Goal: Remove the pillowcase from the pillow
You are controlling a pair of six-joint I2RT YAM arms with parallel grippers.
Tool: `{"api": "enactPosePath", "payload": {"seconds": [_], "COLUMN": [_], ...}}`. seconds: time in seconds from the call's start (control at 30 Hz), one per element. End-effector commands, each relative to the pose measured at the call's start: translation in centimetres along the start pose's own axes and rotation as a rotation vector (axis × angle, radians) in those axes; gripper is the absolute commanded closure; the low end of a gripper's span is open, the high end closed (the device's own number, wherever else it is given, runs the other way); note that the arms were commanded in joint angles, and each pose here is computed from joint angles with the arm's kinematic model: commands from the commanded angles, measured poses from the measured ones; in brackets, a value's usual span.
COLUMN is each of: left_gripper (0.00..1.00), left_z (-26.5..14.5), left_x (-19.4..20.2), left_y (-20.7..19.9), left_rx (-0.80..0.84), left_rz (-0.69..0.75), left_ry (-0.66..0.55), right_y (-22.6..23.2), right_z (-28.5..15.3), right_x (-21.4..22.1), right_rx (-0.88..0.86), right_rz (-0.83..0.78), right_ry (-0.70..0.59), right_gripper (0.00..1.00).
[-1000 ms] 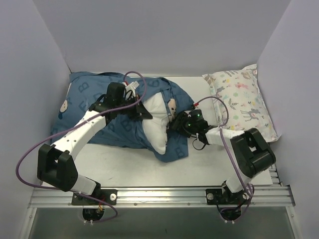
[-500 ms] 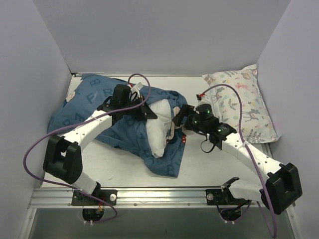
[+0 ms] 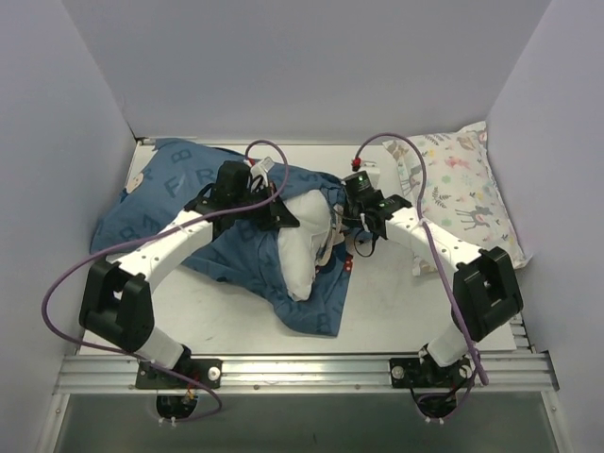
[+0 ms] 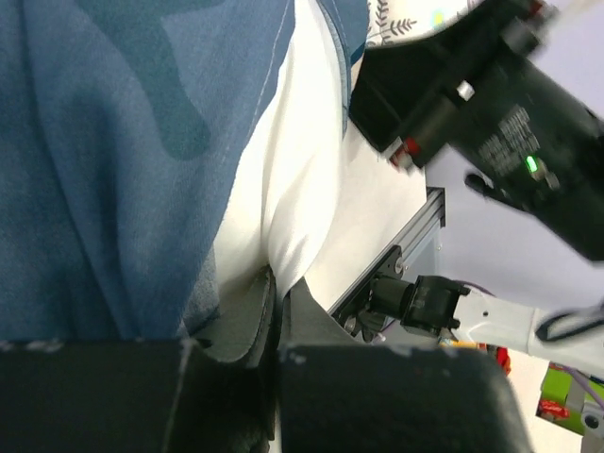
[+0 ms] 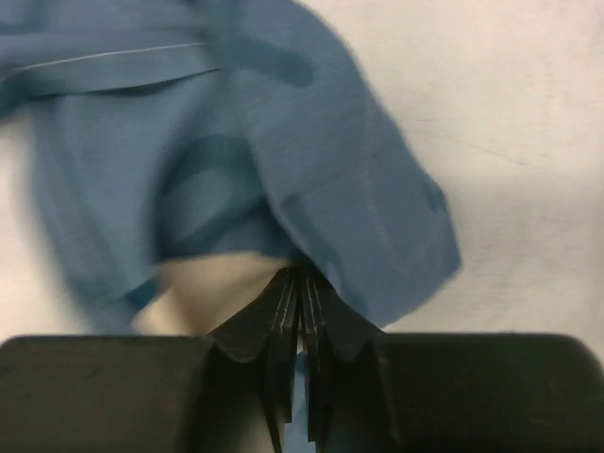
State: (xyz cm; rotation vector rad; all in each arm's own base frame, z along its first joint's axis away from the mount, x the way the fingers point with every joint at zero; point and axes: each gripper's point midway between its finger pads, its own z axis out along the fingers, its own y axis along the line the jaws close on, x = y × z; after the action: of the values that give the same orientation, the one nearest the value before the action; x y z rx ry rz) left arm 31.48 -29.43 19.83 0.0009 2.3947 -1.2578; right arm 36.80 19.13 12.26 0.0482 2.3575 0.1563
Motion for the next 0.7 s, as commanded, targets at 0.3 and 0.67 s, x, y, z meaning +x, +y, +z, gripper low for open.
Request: {"api": "enactPosePath", "payload": {"seconds": [0.3, 0.67], "left_gripper": [1.0, 1.0], "left_z": [-6.3, -3.9], "left_x": [-0.3, -1.0], "left_y": [-6.4, -6.4], "left_rx": [0.086, 0.1], "left_rz": [0.163, 0.139], "left_ry": [-0.081, -0.068], "right_y": [-6.5, 0.6], "right_z": [1.0, -9.3], "right_x": [-1.4, -1.6], "right_rx": [0.081, -0.161], "right_rz": [0.145, 0.079], "right_ry": [0.046, -0.113], "right_gripper": [0.93, 0.5]}}
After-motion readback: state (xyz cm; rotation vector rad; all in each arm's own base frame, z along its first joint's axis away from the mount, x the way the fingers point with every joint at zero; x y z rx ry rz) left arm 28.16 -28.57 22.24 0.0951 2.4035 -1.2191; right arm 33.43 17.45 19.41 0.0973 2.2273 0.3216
